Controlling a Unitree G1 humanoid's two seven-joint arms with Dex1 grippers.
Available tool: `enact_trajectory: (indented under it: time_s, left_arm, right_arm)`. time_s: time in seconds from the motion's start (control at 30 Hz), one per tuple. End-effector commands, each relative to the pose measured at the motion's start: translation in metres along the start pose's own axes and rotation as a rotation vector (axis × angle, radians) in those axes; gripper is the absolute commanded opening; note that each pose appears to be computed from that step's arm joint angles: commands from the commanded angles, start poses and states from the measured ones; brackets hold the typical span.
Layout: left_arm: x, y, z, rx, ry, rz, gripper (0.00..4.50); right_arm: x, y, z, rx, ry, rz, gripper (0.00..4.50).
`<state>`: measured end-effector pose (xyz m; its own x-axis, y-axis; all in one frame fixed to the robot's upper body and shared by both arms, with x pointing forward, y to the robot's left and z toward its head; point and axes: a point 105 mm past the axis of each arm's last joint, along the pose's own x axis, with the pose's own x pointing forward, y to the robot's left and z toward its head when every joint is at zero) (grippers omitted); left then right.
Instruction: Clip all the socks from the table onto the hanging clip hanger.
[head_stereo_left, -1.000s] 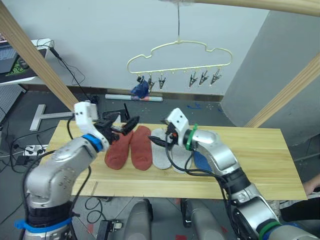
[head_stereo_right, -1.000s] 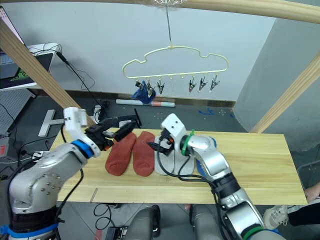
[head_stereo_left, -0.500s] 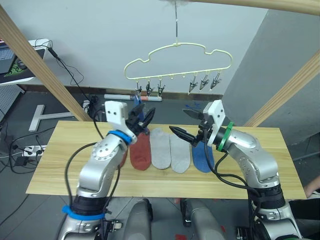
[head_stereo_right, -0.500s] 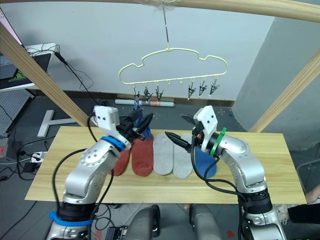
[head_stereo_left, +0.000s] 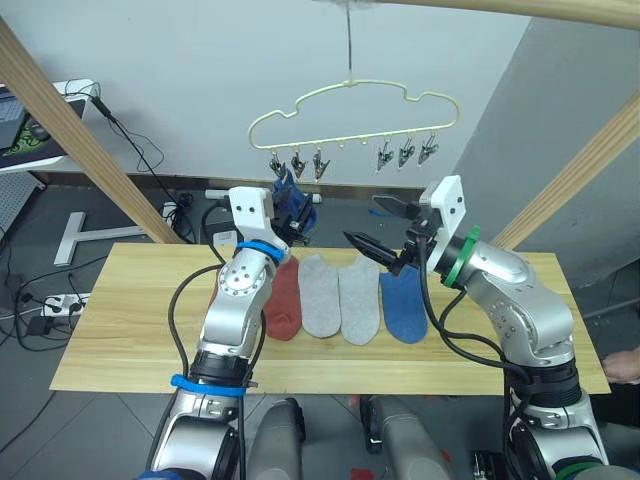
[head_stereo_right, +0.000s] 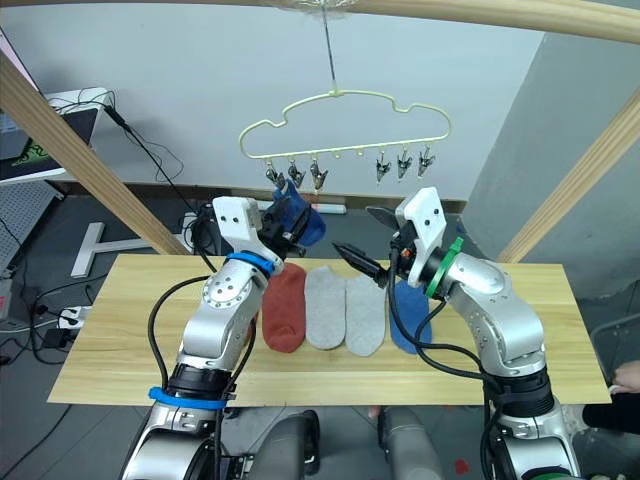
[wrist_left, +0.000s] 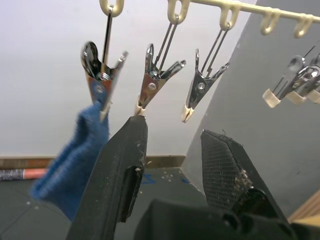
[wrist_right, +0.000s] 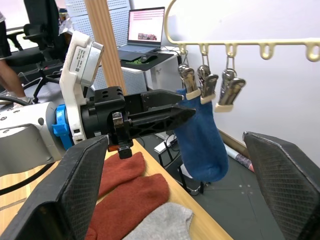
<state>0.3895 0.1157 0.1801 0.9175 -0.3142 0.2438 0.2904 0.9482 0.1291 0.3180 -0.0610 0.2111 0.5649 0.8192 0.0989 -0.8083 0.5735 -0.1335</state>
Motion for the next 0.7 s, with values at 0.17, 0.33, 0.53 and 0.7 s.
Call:
enact_trajectory:
  time_s: [0.17,0.33,0.53,0.7]
  left_arm:
    - [0.015,0.004,0.021,0.047,-0.097,0.025,2.02]
    - [0.020,0.001,0.024,0.048,-0.117,0.020,2.02]
    - [0.026,0.000,0.031,0.075,-0.149,0.023,2.02]
    - [0.030,0.002,0.036,0.114,-0.168,0.036,2.02]
  right_arm:
    - [-0.002,0.003,0.026,-0.047,-0.071,0.006,4.50]
    - [-0.003,0.004,0.030,-0.052,-0.074,0.008,4.50]
    - [-0.003,0.004,0.031,-0.052,-0.075,0.004,4.50]
    - [-0.004,0.004,0.032,-0.056,-0.074,0.007,4.50]
